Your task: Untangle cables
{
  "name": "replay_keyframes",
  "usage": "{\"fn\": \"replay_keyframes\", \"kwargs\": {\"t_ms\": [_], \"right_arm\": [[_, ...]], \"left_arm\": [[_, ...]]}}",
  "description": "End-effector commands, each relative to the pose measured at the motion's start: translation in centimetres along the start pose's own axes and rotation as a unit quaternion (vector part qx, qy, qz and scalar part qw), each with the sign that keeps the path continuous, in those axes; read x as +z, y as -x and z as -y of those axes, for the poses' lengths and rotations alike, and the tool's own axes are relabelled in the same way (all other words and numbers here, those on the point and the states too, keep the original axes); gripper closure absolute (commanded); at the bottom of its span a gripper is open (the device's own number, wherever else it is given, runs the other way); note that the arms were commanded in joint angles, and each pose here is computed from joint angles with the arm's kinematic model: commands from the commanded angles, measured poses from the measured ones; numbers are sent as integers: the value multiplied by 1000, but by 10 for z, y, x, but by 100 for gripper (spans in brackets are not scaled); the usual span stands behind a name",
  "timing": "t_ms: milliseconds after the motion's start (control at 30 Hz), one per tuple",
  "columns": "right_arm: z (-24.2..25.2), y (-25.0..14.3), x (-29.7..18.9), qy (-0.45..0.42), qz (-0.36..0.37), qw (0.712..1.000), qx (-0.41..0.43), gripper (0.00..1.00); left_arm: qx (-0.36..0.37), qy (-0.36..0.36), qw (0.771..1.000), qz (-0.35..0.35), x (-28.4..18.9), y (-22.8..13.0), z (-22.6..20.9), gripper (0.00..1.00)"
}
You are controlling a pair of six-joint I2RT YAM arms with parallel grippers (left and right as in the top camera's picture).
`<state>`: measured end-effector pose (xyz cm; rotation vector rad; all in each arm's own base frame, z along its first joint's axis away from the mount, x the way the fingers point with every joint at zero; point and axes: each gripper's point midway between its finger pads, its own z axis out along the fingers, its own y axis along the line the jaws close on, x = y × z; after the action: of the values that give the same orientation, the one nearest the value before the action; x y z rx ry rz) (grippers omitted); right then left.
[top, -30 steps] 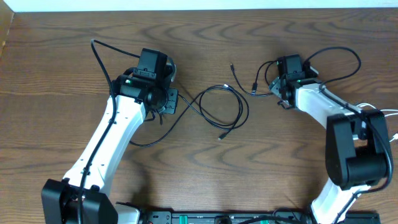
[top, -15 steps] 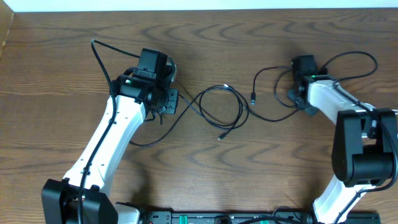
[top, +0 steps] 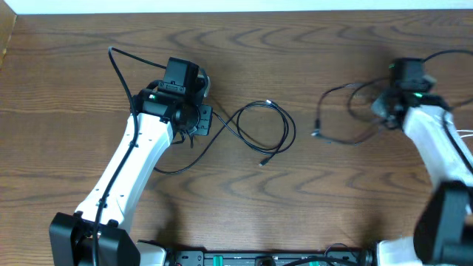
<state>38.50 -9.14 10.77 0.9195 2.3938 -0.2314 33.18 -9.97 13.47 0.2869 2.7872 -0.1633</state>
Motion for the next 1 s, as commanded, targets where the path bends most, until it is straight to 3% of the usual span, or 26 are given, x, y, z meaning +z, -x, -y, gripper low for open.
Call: {"fn": "replay_keyframes", "kwargs": {"t_ms": [0,200,467,733,833,967], "right_arm": [[44,55,-40,-49,101,993,23,99],[114,100,-73,-98,178,975,94,99],[184,97,-68,-163,158,962,150,99],[197,90,-62,-168,137,963,161,99],[169,91,-53,-84,121,977,154,63],[124,98,-51,38,112,987,109,44]], "left_arm": [[-4,-4,1000,4,-3,2,1,92],[-4,-4,1000,4,-3,2,1,93],[-4,-4,1000,4,-3,2,1,92],[-4,-4,1000,4,-3,2,1,92],[-4,-10,1000,4,-3,2,3,93],[-1,-55,998,19,-4,10,19,93]]}}
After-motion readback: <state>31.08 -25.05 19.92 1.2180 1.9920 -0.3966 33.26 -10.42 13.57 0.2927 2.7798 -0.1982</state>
